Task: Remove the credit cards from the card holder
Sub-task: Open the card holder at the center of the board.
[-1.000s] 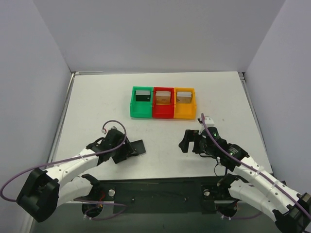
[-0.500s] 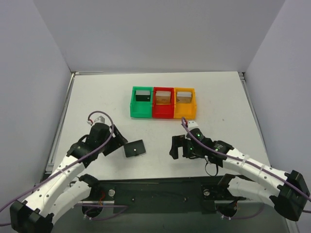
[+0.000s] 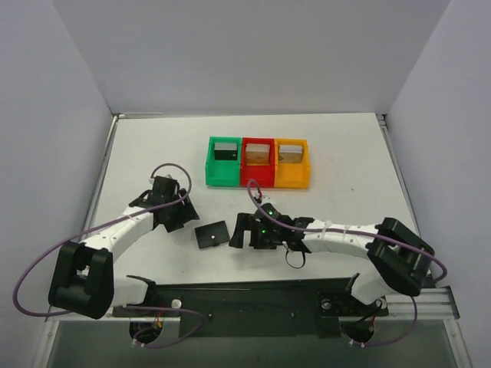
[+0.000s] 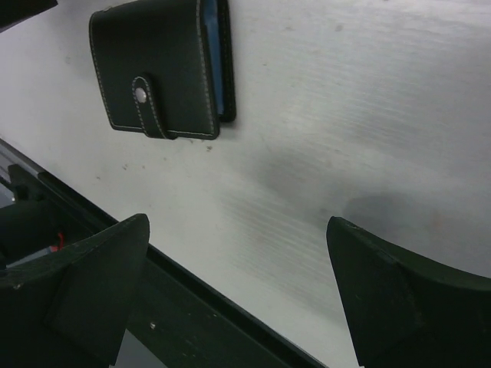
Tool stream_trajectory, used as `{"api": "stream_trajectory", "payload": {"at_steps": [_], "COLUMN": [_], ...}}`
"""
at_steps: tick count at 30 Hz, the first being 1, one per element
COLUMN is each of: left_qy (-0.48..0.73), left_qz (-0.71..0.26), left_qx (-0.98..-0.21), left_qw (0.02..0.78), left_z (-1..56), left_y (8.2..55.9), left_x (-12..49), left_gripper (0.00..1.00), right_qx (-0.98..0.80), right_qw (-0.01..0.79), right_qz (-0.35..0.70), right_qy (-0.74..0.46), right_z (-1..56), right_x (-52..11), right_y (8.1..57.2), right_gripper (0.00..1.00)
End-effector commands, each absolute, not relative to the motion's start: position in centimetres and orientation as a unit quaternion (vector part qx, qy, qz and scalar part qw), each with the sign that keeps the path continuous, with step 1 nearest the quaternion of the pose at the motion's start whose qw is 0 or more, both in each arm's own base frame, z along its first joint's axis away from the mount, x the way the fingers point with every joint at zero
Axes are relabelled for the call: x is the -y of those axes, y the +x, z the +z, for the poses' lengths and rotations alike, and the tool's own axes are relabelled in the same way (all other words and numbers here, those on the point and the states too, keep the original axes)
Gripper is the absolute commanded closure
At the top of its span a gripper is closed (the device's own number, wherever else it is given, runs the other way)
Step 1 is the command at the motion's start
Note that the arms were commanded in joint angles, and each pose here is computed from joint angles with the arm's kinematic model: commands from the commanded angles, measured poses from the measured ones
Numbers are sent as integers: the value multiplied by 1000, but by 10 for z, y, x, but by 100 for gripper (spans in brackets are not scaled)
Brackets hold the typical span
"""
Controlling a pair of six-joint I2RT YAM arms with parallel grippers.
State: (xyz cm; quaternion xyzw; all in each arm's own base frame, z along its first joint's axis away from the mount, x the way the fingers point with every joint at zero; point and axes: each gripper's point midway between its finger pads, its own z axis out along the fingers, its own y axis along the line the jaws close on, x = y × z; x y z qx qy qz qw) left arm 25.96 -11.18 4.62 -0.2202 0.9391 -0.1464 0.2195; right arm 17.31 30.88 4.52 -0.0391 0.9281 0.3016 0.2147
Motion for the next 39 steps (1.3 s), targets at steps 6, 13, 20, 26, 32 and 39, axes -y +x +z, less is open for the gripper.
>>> {"api": "stream_trajectory", "payload": {"at_steps": [6,13,20,26,32,39], "left_qy": [-185,-152,-138,-139,-120,-118], "left_qz": [-178,-173,-179,-197,-237,-270], "left_qx": [-932,-943,-947,-947,-944,-936], "left_qw": [257,238,226,212,195,194], "left_z": [54,38,30,24,25,32], "left_y": [283,266,249,231,209,191], "left_x": [125,148,161,168,194,215], "left_gripper": [30,47,53,54,55,56], "right_qx": [-903,-904,-905,-906,-926,-953], "right_qw": [179,160,159,168,189,196], "right_qz": [391,395,391,383,327,226], "right_qy": [3,20,49,63,21,-39], "right_z": [60,45,38,35,34,29], "right_x": [-382,-393,-385,-374,-352,-295], "right_y": [178,183,198,209,218,229], "right_gripper": [11,14,14,14,14,13]}}
